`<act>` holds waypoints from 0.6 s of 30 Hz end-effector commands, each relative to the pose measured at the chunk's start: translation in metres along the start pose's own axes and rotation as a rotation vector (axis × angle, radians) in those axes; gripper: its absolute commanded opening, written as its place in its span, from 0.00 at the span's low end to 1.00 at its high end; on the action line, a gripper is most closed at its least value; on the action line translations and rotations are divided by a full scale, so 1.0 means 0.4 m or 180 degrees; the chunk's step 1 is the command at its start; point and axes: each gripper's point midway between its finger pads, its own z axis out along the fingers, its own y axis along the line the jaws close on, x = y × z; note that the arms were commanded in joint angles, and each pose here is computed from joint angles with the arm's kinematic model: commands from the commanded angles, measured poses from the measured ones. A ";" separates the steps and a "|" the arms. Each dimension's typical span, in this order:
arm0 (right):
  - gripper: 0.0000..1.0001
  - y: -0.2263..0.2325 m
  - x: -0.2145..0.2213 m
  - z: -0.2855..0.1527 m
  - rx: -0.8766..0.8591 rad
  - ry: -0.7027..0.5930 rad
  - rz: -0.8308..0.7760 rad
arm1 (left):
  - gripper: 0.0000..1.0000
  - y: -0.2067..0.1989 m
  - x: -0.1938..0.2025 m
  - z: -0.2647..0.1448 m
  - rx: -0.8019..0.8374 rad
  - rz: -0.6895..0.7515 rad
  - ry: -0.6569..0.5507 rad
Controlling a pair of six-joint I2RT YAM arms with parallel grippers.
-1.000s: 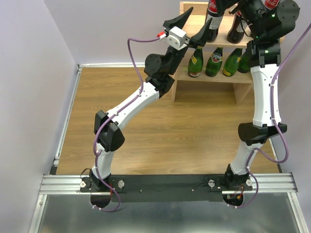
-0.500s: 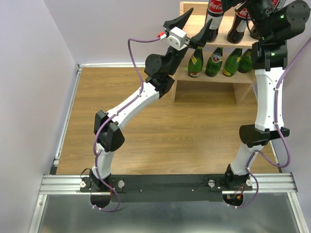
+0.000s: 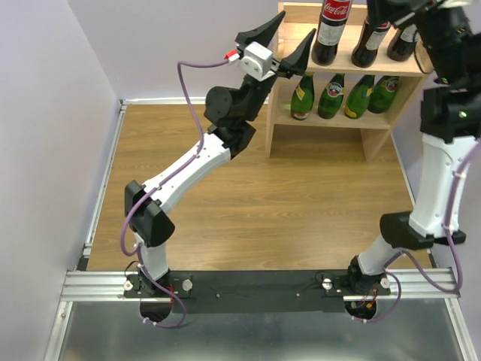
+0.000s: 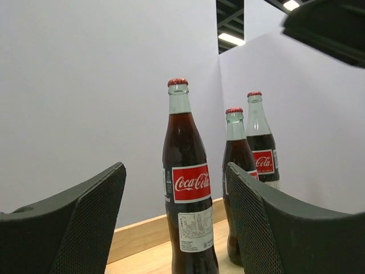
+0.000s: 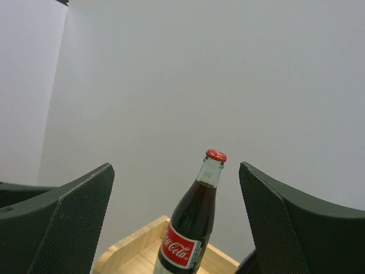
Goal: Place and organize the beverage onto the shelf
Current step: Place the drink on the shelf, then reset both arms
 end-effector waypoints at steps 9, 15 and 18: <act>1.00 -0.030 0.138 -0.388 0.1232 0.1463 -0.0161 | 0.79 0.126 -0.168 -0.371 -0.0589 -0.0158 0.0753; 1.00 -0.047 0.324 -0.671 0.2275 0.2168 -0.0060 | 0.79 0.214 -0.199 -0.595 -0.1083 0.0128 0.1181; 1.00 -0.060 0.405 -0.812 0.2785 0.2412 -0.0103 | 0.79 0.246 -0.179 -0.687 -0.1242 0.0383 0.1460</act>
